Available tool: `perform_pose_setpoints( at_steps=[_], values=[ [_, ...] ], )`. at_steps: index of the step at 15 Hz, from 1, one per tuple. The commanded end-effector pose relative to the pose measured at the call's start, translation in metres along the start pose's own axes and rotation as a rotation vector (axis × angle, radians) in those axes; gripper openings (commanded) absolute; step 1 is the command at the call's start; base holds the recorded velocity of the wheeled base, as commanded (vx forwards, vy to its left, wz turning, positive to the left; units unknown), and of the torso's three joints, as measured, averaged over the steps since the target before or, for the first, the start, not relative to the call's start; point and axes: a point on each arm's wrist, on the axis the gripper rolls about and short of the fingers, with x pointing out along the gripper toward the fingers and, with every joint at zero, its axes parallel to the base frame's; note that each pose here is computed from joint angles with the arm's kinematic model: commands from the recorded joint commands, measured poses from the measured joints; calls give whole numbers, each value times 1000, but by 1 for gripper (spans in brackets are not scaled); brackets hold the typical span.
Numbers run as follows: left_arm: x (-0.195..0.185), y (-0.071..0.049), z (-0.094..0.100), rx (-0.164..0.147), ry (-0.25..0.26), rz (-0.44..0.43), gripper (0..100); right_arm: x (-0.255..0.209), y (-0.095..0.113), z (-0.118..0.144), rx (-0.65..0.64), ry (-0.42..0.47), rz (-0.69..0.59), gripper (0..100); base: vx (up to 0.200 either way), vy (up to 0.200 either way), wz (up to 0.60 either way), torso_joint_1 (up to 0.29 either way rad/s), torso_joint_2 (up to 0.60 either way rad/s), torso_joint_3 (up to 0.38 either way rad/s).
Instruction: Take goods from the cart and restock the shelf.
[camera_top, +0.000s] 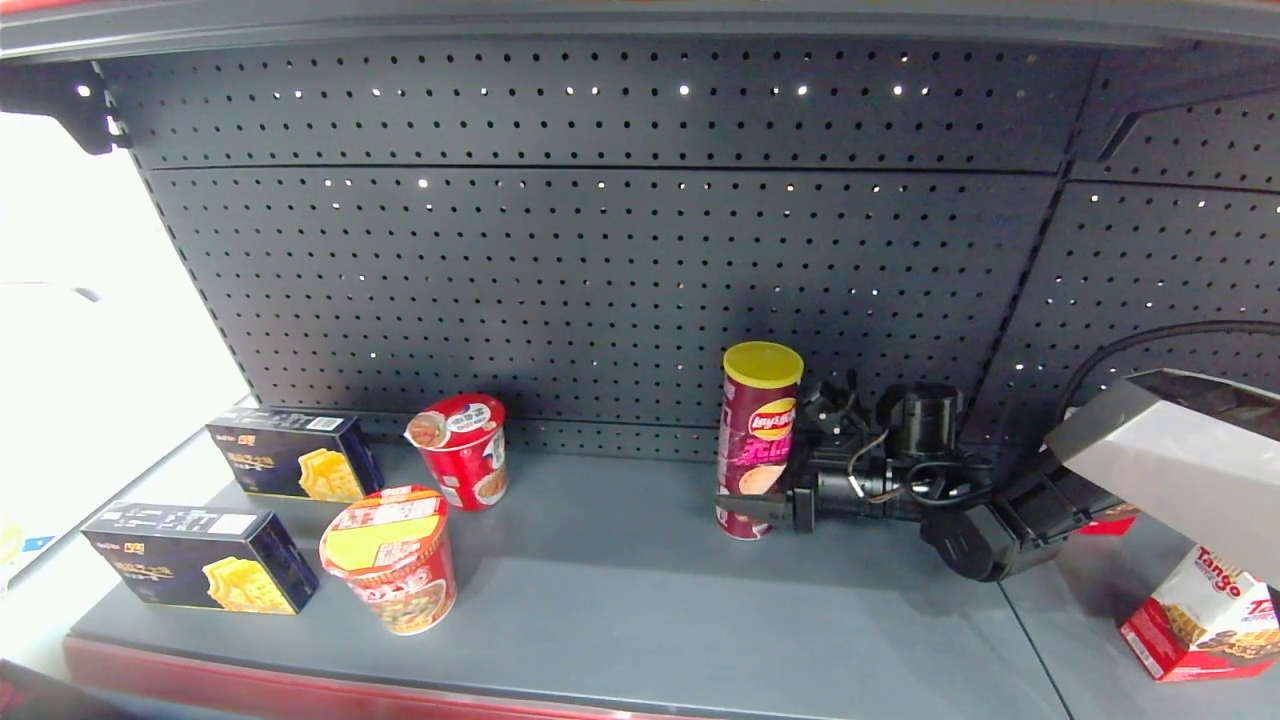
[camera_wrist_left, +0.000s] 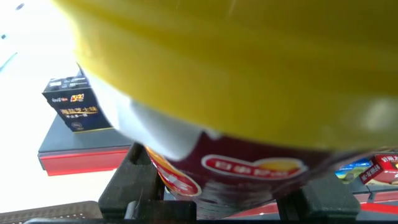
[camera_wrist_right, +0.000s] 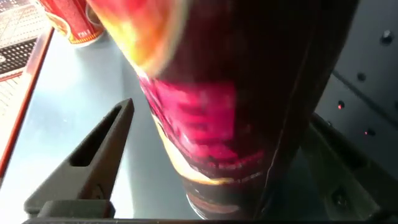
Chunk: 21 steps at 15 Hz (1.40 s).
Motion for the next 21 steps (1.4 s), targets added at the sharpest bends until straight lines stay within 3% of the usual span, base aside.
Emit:
perform_pose_setpoints(
  at_steps=[1,6,13,15,17,21],
  values=[
    [0,0,0,0,2,0,0,2,-1,-5,8,7,-3,0,0,0,0,0,0,0],
    [1,0,-4,-1,14,0,0,4,3,-1,3,9,-43,0,0,0,0,0,0,0],
    [1,0,-5,-1,13,0,0,-13,50,31,-33,6,-114,0,0,0,0,0,0,0],
    [0,0,-4,0,7,0,0,-20,52,34,-77,-39,-129,0,0,0,0,0,0,0],
    [-1,0,-4,0,2,0,0,-23,58,29,-128,-101,-152,0,0,0,0,0,0,0],
    [-2,0,-7,0,-3,0,0,-47,89,9,-92,-62,-202,0,0,0,0,0,0,0]
  ],
)
